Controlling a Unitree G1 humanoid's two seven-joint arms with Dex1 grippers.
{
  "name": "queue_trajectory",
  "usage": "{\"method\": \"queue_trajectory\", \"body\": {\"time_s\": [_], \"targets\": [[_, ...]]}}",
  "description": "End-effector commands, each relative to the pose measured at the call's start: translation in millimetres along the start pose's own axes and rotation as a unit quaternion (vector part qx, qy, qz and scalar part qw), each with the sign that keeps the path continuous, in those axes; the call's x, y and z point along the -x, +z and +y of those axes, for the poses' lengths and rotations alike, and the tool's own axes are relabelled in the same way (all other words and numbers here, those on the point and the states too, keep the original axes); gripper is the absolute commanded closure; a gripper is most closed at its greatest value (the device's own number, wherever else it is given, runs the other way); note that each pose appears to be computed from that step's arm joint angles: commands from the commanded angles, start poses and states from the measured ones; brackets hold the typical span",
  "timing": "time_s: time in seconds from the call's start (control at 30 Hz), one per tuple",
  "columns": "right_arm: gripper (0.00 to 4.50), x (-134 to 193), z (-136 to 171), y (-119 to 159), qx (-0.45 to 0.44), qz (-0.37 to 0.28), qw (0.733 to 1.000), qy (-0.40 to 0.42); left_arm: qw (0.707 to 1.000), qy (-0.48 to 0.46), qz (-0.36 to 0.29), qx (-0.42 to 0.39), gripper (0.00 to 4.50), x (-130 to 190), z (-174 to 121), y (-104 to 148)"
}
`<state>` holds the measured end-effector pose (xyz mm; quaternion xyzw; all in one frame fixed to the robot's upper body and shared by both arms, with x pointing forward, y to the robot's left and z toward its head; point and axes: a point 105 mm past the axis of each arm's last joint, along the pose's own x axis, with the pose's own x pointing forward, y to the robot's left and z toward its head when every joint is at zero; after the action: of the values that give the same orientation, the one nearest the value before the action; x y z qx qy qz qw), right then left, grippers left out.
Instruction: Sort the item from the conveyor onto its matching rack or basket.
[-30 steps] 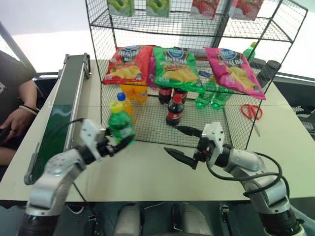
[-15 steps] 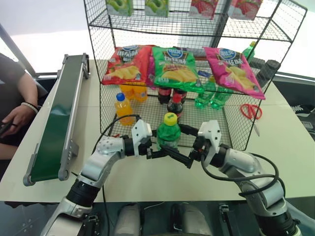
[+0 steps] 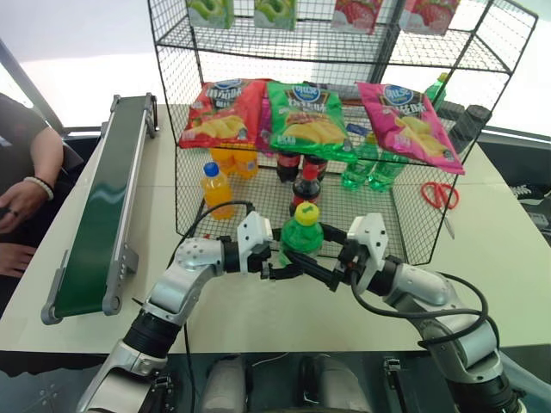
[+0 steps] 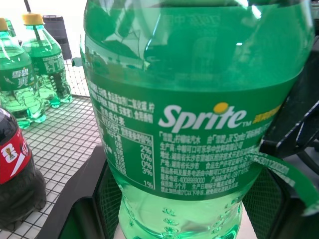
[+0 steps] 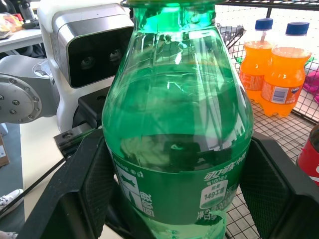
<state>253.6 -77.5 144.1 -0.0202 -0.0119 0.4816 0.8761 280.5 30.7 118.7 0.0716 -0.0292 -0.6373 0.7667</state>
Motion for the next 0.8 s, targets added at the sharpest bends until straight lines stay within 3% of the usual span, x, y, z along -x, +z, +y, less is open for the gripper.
{"method": "queue_trajectory", "body": {"time_s": [0.03, 0.17, 0.33, 0.6, 0.8], "targets": [[1.53, -0.6, -10.0, 22.0, 0.029, -0.045, 0.998, -0.029, 0.999, 0.029, 0.004, -0.024, 0.09, 4.3, 5.5, 4.0], [1.53, 15.7, -48.4, 16.3, 0.047, -0.033, 0.99, -0.132, 0.993, 0.112, 0.012, 0.019, 0.09, 28.1, 25.3, -7.8], [1.53, 46.7, -98.6, -9.6, 0.086, 0.012, 0.957, -0.277, 0.98, 0.199, 0.021, 0.016, 0.09, 57.7, 34.5, -17.2], [1.53, 60.4, -146.6, -26.8, 0.069, -0.011, 0.91, -0.41, 0.985, 0.17, -0.011, 0.001, 0.09, 47.3, 13.6, -0.5], [1.53, 60.6, -167.5, -39.6, 0.053, -0.016, 0.893, -0.447, 0.989, 0.148, -0.011, 0.003, 0.09, 40.8, 4.7, 1.3]]}}
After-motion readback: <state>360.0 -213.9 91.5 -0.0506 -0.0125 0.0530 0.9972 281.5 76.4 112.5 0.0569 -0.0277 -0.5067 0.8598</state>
